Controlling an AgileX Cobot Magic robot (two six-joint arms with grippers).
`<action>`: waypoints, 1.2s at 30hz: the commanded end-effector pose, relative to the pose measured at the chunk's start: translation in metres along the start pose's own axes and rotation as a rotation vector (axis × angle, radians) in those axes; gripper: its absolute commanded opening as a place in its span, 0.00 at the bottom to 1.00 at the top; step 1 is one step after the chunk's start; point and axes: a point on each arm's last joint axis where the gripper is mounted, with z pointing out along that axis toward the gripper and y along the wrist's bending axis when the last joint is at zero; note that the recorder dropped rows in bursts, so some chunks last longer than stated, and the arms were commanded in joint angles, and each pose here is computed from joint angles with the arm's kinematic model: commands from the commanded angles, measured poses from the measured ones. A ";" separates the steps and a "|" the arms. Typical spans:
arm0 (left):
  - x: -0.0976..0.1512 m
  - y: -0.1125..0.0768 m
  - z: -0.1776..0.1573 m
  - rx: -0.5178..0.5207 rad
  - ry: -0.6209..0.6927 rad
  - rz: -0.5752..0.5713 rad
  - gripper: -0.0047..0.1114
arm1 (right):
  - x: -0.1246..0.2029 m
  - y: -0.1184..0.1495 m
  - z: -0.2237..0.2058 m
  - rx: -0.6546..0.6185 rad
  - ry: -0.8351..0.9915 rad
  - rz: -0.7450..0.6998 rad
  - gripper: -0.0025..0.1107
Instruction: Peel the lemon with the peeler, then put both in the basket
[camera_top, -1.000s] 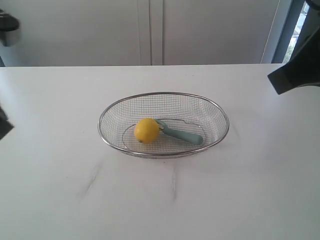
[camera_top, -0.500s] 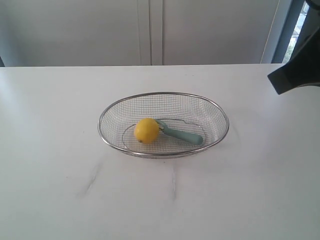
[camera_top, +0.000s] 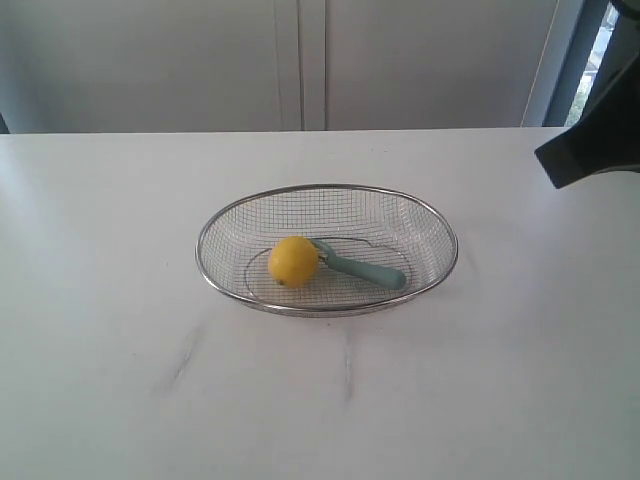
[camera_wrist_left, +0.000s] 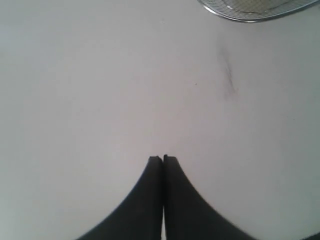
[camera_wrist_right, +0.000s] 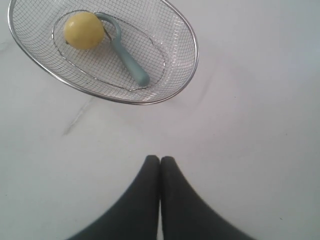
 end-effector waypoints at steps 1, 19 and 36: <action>0.027 0.012 -0.007 -0.077 0.017 -0.126 0.04 | 0.000 0.000 -0.002 0.000 -0.017 0.007 0.02; 0.117 -0.002 -0.022 -0.227 -0.219 -0.238 0.04 | 0.000 0.000 -0.002 0.000 -0.017 0.007 0.02; 0.130 -0.006 -0.017 -0.230 -0.236 -0.238 0.04 | 0.000 0.000 -0.002 0.000 -0.017 0.007 0.02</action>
